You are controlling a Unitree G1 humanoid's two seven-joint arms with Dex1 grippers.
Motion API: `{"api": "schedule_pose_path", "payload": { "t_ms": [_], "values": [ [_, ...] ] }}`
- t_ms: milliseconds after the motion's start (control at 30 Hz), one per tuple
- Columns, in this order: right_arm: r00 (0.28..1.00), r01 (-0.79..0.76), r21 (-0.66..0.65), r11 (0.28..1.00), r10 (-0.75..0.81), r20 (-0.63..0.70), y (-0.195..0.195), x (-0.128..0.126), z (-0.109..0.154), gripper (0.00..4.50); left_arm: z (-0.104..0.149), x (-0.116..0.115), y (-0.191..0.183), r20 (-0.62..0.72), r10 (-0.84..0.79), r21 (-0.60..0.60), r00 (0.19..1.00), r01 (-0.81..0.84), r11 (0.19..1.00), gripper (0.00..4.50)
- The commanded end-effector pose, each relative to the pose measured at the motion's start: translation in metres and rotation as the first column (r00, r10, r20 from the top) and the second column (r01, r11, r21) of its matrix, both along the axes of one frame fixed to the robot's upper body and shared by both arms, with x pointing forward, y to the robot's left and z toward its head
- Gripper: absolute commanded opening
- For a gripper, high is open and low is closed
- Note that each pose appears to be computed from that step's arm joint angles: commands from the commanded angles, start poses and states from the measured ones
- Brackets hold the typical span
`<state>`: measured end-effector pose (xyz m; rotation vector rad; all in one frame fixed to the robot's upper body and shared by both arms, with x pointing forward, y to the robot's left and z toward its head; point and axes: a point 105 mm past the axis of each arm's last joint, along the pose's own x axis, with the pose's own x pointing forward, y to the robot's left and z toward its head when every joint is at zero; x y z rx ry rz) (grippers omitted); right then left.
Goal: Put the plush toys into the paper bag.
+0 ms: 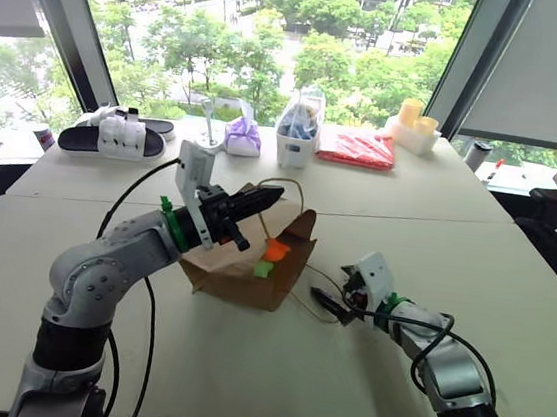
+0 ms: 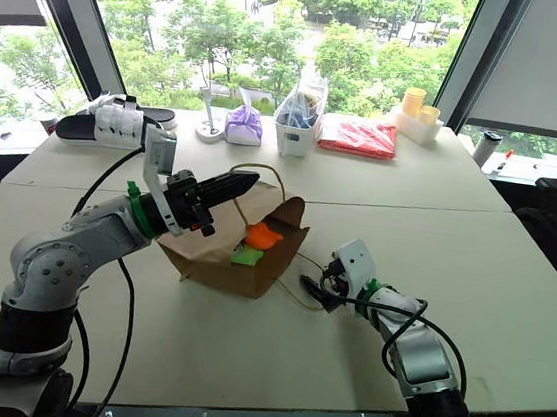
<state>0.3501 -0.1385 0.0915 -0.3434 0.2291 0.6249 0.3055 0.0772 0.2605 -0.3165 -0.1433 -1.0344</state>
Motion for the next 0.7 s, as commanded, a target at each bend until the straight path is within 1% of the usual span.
{"api": "schedule_pose_path", "payload": {
  "t_ms": [33, 233, 333, 400, 467, 533, 633, 700],
  "values": [
    [1.000, 0.001, -0.021, 1.000, -0.001, 0.019, 0.002, 0.003, 0.001, 3.10, 0.011, -0.005, 0.001, 0.051, 0.004, 0.001, 0.999, -0.004, 1.000, 0.00],
    [1.000, 0.022, 0.006, 1.000, -0.023, 0.007, -0.001, 0.005, 0.007, 0.14, 0.012, -0.004, 0.004, 0.052, 0.021, -0.003, 0.998, -0.021, 1.000, 0.00],
    [0.999, 0.041, 0.059, 0.997, -0.041, -0.001, -0.003, 0.007, 0.016, 0.14, 0.012, -0.003, 0.005, 0.054, 0.030, -0.007, 0.998, -0.029, 1.000, 0.00],
    [0.998, 0.055, 0.152, 0.987, -0.053, -0.015, -0.004, 0.008, 0.032, 0.14, 0.016, -0.001, 0.006, 0.057, 0.042, -0.023, 0.997, -0.041, 0.999, 0.00],
    [0.999, 0.052, 0.215, 0.975, -0.051, -0.011, -0.005, 0.009, 0.051, 0.14, 0.020, 0.002, 0.007, 0.064, 0.051, -0.036, 0.997, -0.049, 0.998, 0.00],
    [0.999, 0.032, 0.256, 0.966, -0.035, 0.008, -0.004, 0.007, 0.072, 0.14, 0.024, 0.004, 0.008, 0.068, 0.058, -0.051, 0.996, -0.054, 0.997, 0.00],
    [0.998, -0.031, 0.344, 0.939, 0.009, 0.064, -0.001, 0.004, 0.123, 0.14, 0.033, 0.009, 0.012, 0.062, 0.069, -0.090, 0.996, -0.063, 0.994, 0.00],
    [0.995, -0.067, 0.389, 0.919, 0.030, 0.100, 0.001, 0.001, 0.151, 0.14, 0.037, 0.010, 0.013, 0.057, 0.071, -0.119, 0.996, -0.064, 0.991, 0.00]
  ]
}}
